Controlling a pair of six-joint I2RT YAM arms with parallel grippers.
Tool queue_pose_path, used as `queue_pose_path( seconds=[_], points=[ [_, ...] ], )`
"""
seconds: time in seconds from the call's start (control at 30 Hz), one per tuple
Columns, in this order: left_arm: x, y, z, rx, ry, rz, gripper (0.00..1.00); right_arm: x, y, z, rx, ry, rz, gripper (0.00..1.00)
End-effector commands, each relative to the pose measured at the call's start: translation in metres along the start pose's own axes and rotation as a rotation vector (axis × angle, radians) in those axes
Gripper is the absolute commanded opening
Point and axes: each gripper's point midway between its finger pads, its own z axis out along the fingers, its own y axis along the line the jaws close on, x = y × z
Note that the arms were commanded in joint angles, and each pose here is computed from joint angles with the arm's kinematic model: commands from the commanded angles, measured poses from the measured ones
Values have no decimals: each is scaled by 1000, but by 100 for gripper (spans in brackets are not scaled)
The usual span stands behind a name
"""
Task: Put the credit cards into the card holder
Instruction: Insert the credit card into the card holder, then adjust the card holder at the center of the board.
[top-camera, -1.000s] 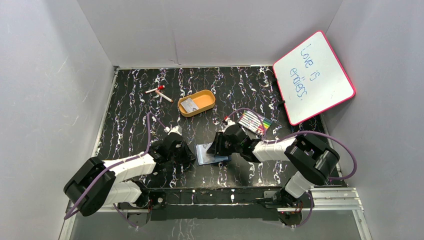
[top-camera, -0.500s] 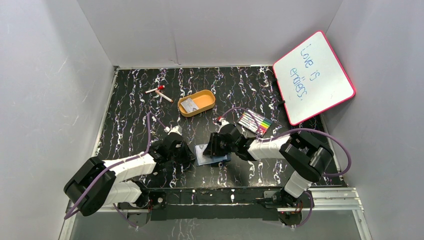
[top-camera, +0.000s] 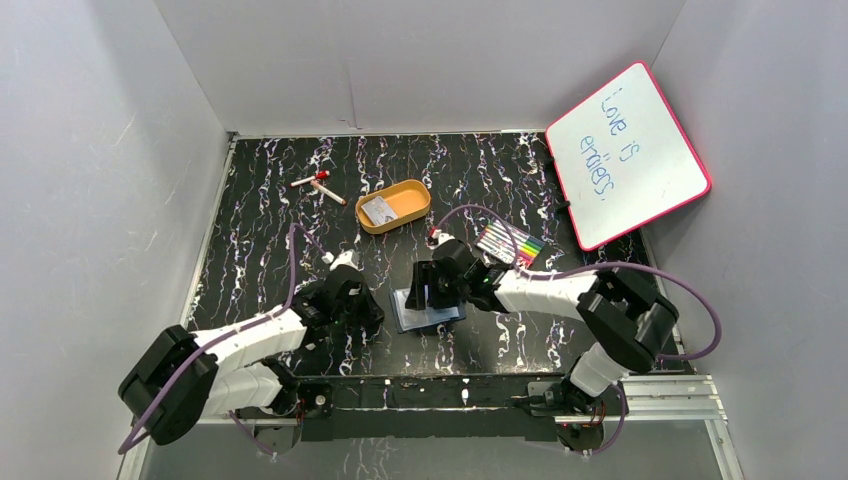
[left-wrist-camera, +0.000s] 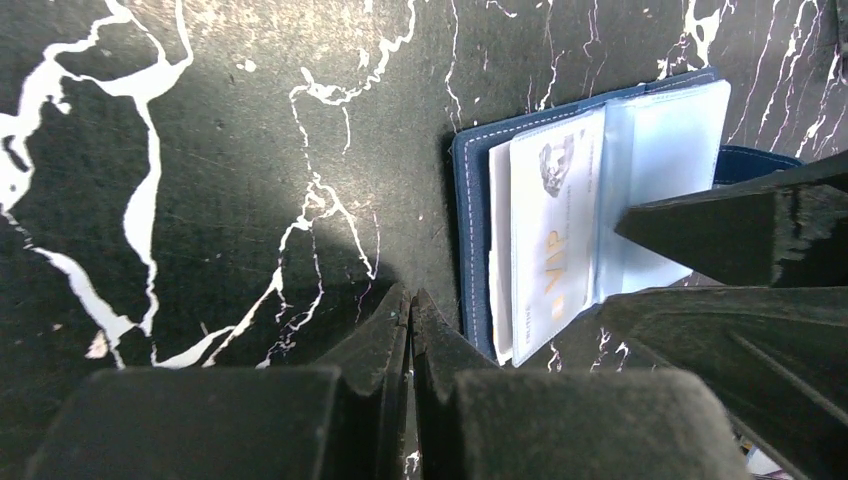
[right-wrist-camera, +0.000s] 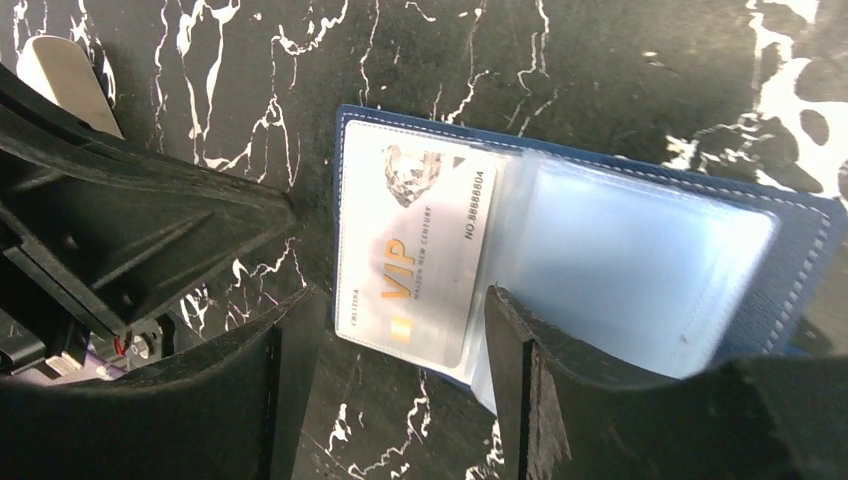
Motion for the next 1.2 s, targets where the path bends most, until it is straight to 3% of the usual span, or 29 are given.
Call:
queue_pose_path(
  seconds=[0.0, 0.23, 0.4, 0.6, 0.9, 1.17],
  points=[
    [-21, -8, -11, 0, -73, 20, 0, -22, 8, -24, 37, -55, -52, 69],
    [-37, -19, -31, 9, -113, 28, 1, -44, -7, -55, 131, -162, -110, 70],
    [-55, -28, -48, 17, -173, 38, 3, -48, -49, -63, 178, -161, -68, 72],
    [-59, -30, -54, 29, -188, 33, 4, -34, -65, -58, 159, -130, -30, 72],
    [-64, -33, -61, 34, -210, 32, 4, 2, -72, -47, 123, -37, 60, 71],
    [-78, -32, -70, 10, -265, 40, 7, 6, -47, -53, 3, -37, 101, 71]
  ],
)
